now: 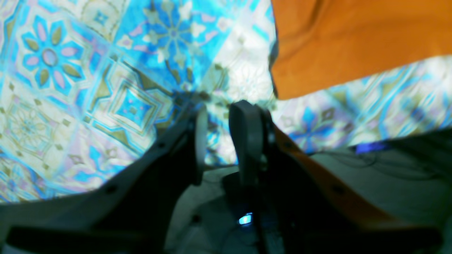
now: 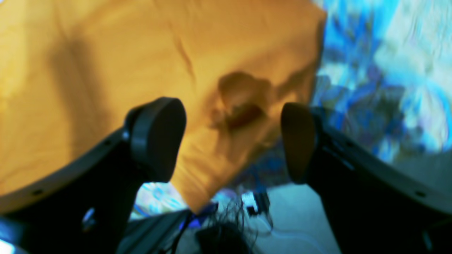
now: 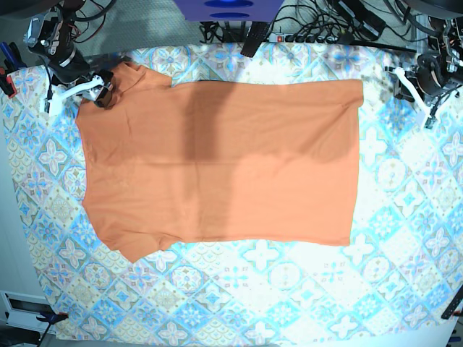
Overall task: Fold the T-shirt properly
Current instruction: 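Move right gripper to the shoulder seam, left gripper to the hem corner, then lower both grippers and pinch the orange shirt's side edge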
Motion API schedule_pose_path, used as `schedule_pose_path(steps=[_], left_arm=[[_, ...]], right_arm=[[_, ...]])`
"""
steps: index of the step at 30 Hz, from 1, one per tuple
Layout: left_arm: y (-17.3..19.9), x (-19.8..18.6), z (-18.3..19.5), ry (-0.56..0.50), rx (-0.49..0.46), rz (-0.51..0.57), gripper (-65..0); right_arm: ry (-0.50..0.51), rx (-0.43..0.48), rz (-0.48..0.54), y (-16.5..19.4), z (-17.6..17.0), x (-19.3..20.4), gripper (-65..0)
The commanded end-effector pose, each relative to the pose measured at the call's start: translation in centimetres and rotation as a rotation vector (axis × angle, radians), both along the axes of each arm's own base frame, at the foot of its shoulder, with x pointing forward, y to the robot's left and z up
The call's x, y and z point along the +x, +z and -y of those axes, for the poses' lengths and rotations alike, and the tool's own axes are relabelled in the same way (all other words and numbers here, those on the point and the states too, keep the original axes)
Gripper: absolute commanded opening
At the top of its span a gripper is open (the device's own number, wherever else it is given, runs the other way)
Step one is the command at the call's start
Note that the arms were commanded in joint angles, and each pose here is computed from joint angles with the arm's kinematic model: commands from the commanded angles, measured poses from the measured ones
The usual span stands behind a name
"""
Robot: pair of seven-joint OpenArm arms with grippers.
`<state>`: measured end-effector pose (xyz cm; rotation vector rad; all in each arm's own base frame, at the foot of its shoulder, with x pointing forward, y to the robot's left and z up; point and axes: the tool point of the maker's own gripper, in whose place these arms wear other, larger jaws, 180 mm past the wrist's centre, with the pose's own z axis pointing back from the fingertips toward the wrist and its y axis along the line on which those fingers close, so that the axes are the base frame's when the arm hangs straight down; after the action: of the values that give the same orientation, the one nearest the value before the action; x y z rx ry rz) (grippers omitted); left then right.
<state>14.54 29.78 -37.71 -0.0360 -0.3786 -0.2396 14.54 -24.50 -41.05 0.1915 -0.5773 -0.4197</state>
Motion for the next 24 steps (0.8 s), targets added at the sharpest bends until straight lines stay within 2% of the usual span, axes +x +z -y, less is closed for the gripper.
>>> schedule_pose_path(steps=[1,8,17,24], left_arm=[[0.9,0.7,-0.4,-0.025,0.023,0.037,-49.6],[0.8,0.6,-0.8,-0.039,0.056,0.030,-49.6],[0.8,0.7,-1.0,-0.040,0.062,0.030,-49.6],[0.7,1.0,-2.6,-0.046,0.162,0.015,-49.6]], right_arm=[[-0.002,-0.009,0.021,0.5,0.5,0.4,-21.3],[-0.052,0.032,0.006,-0.4,-0.2,-0.4,-21.3],[-0.108,0.091,-0.106,-4.1,-0.3,-3.2,-21.3],[-0.104,0.093,-0.107,-4.2,-0.4,-3.3,-21.4]])
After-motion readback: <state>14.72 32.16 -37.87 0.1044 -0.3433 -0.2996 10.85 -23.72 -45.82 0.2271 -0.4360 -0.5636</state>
